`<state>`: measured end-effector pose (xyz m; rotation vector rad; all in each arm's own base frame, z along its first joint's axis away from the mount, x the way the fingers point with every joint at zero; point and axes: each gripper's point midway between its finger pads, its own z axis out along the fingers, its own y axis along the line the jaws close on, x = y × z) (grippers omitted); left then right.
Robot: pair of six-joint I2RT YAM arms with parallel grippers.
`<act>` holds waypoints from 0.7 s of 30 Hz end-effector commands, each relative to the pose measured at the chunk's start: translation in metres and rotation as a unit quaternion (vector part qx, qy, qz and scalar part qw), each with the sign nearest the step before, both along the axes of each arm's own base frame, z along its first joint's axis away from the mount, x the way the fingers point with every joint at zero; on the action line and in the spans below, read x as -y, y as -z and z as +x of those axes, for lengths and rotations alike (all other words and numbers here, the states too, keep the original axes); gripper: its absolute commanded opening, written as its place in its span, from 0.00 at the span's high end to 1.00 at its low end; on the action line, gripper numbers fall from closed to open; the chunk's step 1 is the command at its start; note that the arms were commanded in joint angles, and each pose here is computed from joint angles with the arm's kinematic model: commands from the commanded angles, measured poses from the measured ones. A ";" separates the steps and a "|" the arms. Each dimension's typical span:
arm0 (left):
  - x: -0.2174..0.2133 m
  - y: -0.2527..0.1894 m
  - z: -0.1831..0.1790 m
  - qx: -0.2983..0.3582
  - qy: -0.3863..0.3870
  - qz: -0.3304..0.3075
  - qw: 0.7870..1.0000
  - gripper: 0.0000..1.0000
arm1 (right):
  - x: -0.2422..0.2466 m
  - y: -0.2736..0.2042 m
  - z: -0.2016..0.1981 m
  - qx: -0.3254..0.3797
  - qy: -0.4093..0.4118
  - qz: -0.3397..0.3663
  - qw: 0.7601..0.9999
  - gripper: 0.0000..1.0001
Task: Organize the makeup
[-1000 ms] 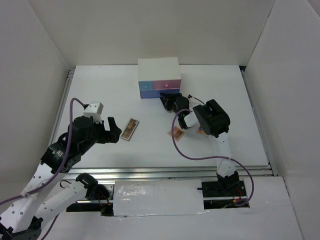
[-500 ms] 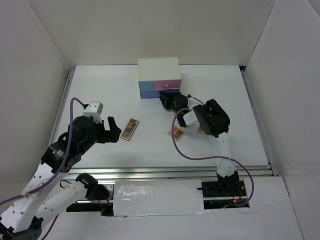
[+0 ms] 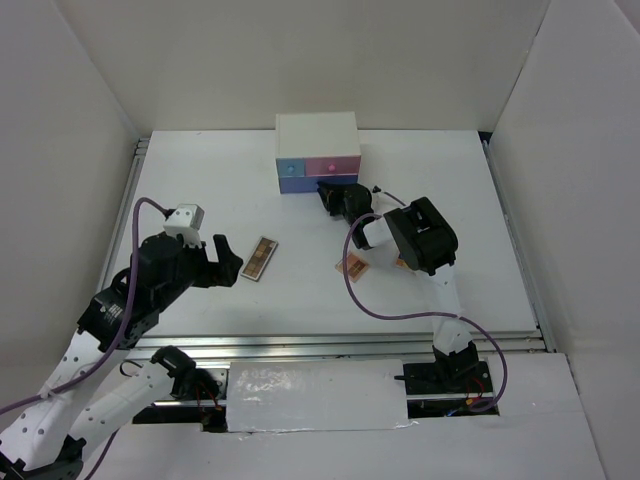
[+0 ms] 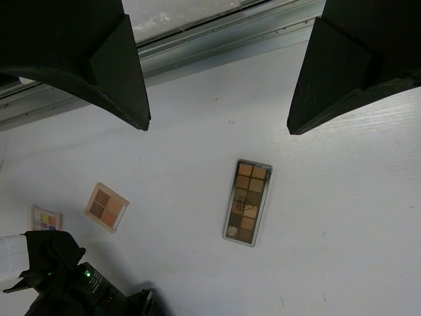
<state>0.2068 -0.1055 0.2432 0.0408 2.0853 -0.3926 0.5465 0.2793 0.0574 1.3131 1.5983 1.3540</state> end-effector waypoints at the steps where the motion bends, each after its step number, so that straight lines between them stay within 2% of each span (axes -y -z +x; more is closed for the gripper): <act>1: 0.005 -0.008 0.004 0.023 0.016 -0.006 1.000 0.01 | 0.008 0.004 0.010 -0.005 0.031 -0.011 0.999 0.83; 2: 0.005 -0.008 0.004 0.023 0.016 -0.005 1.000 0.01 | 0.007 0.002 0.010 0.002 0.031 -0.011 0.999 0.91; 5: 0.006 -0.008 0.004 0.023 0.018 -0.005 1.000 0.01 | 0.008 -0.004 0.007 0.019 0.033 -0.016 0.999 1.00; 11: 0.006 -0.008 0.004 0.022 0.018 -0.005 1.000 0.01 | 0.011 -0.017 0.000 0.052 0.040 -0.021 0.998 1.00; 21: 0.006 -0.007 0.005 0.020 0.017 -0.004 1.000 0.01 | 0.010 -0.018 -0.010 0.065 0.031 -0.019 0.997 1.00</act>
